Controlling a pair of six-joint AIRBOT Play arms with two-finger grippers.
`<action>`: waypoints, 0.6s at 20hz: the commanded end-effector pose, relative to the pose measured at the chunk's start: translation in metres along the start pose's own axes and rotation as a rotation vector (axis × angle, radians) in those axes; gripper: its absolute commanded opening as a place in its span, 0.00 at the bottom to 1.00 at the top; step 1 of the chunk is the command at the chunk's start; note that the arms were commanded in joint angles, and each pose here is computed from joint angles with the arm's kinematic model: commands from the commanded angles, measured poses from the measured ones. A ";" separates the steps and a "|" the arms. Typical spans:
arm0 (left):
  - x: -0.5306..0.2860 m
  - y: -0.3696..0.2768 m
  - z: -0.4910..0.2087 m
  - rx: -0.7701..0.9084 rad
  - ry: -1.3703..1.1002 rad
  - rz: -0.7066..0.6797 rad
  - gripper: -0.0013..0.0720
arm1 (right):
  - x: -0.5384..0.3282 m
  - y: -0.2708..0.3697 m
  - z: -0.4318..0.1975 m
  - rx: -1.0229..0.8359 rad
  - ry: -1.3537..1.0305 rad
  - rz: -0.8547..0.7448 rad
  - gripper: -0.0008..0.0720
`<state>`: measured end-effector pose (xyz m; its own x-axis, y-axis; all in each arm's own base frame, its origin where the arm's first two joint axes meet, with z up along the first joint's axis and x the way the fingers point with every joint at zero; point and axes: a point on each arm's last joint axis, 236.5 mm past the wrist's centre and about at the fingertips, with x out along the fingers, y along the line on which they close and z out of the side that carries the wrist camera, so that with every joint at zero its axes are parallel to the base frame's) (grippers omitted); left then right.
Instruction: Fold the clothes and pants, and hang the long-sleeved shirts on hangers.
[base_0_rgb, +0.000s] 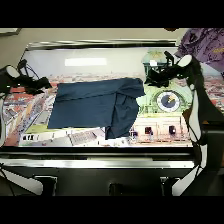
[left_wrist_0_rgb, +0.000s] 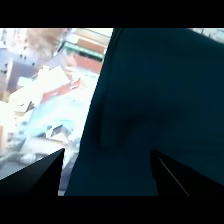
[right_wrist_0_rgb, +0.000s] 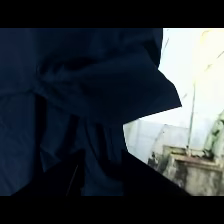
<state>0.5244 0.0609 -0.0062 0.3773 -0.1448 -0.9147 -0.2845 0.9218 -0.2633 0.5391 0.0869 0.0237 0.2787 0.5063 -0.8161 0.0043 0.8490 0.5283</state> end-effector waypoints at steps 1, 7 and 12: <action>-0.051 0.038 -0.031 -0.004 0.121 0.007 0.86 | -0.054 -0.017 -0.043 -0.023 0.141 0.074 0.40; -0.063 0.071 -0.103 -0.155 0.212 -0.008 0.86 | -0.005 -0.013 -0.171 0.144 0.314 0.271 0.50; -0.050 0.067 -0.127 -0.172 0.262 -0.006 0.86 | 0.053 0.005 -0.256 0.194 0.333 0.288 0.50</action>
<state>0.3854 0.0899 -0.0093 0.1679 -0.2479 -0.9541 -0.4167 0.8593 -0.2965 0.3435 0.1290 -0.0477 -0.0315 0.7561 -0.6537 0.1457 0.6505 0.7454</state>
